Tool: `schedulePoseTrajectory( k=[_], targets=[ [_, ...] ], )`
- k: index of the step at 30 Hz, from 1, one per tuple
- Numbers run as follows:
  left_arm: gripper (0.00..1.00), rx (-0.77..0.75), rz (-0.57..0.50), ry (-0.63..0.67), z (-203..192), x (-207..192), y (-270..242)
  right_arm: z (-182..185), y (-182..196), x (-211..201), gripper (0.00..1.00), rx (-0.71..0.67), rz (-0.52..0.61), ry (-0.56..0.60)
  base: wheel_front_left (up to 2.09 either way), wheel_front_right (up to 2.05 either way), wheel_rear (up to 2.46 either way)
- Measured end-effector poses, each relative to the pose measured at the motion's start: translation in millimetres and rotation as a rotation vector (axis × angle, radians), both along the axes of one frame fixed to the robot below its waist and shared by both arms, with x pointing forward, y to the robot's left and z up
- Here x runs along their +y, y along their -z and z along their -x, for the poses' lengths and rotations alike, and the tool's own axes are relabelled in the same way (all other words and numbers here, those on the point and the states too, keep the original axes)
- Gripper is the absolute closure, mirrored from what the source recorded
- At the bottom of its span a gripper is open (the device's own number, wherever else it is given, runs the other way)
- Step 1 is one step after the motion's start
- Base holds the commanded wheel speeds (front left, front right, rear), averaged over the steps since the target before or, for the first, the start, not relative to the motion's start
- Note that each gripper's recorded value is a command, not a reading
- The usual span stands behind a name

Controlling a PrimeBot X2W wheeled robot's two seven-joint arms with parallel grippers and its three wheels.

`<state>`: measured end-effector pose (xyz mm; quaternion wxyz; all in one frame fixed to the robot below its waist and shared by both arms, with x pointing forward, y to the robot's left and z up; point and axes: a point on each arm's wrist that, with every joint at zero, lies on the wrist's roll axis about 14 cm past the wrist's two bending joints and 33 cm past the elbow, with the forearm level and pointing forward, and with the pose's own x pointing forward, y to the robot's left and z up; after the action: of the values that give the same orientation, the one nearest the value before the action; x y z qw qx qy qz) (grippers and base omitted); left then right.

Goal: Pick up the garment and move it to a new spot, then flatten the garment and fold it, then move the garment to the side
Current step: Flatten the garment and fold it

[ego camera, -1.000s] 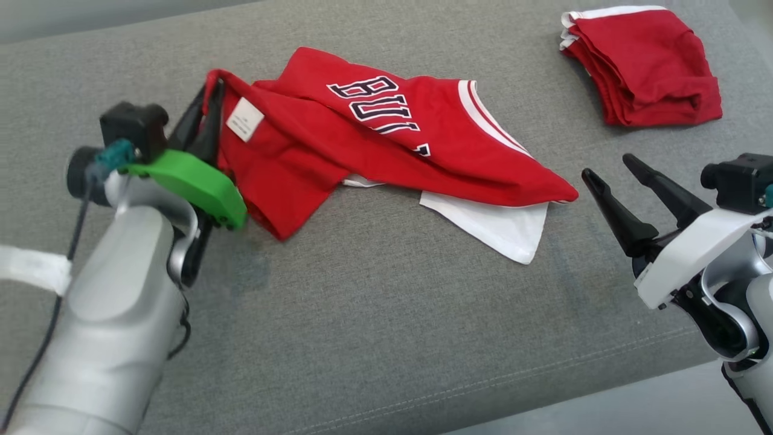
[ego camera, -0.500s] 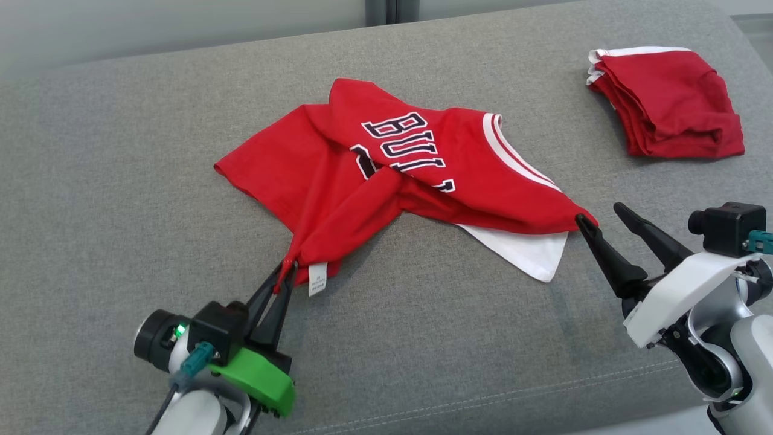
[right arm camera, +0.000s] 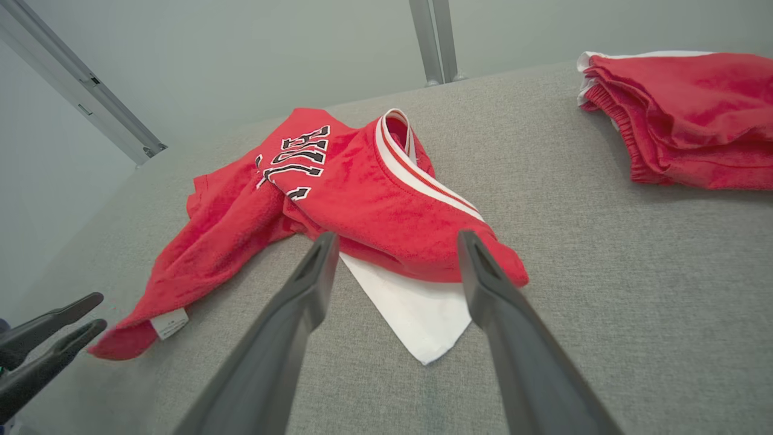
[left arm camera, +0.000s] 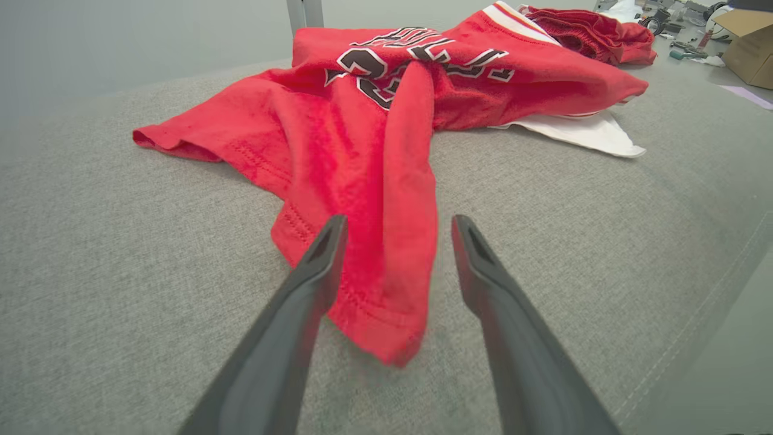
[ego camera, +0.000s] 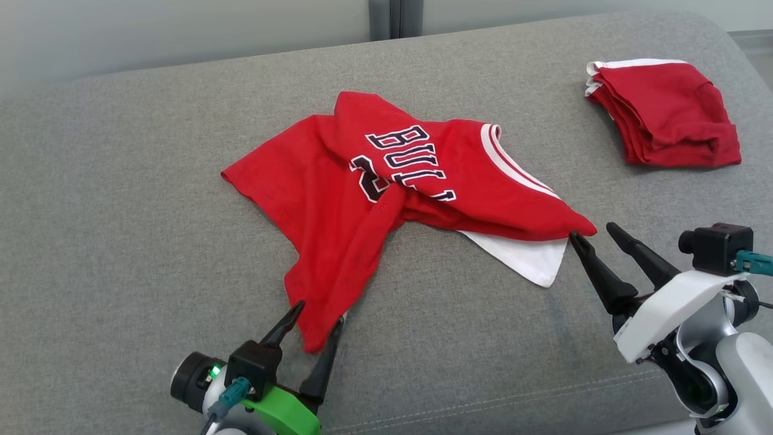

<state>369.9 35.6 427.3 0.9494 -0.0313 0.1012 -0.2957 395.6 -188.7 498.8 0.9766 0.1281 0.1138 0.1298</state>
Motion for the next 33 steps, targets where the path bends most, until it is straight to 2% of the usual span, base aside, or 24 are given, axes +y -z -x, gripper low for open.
schedulePoseTrajectory(
  k=[10,18,25,33],
  targets=[
    [0.00,0.056,0.023,-0.033,20,4,12,4,5,5,0.00,0.005,-0.030,0.008,0.00,0.00,0.00],
    [0.00,0.017,0.144,-0.226,6,30,-16,0,-1,-20,0.00,-0.044,-0.035,0.126,0.00,0.00,0.00],
    [0.00,-0.053,0.169,-0.338,-2,54,-39,1,-17,-27,0.00,-0.125,-0.026,0.203,0.00,0.00,0.00],
    [0.00,-0.080,0.182,-0.464,2,87,-51,13,-37,-29,0.00,-0.219,0.038,0.250,0.00,0.00,0.00]
  ],
)
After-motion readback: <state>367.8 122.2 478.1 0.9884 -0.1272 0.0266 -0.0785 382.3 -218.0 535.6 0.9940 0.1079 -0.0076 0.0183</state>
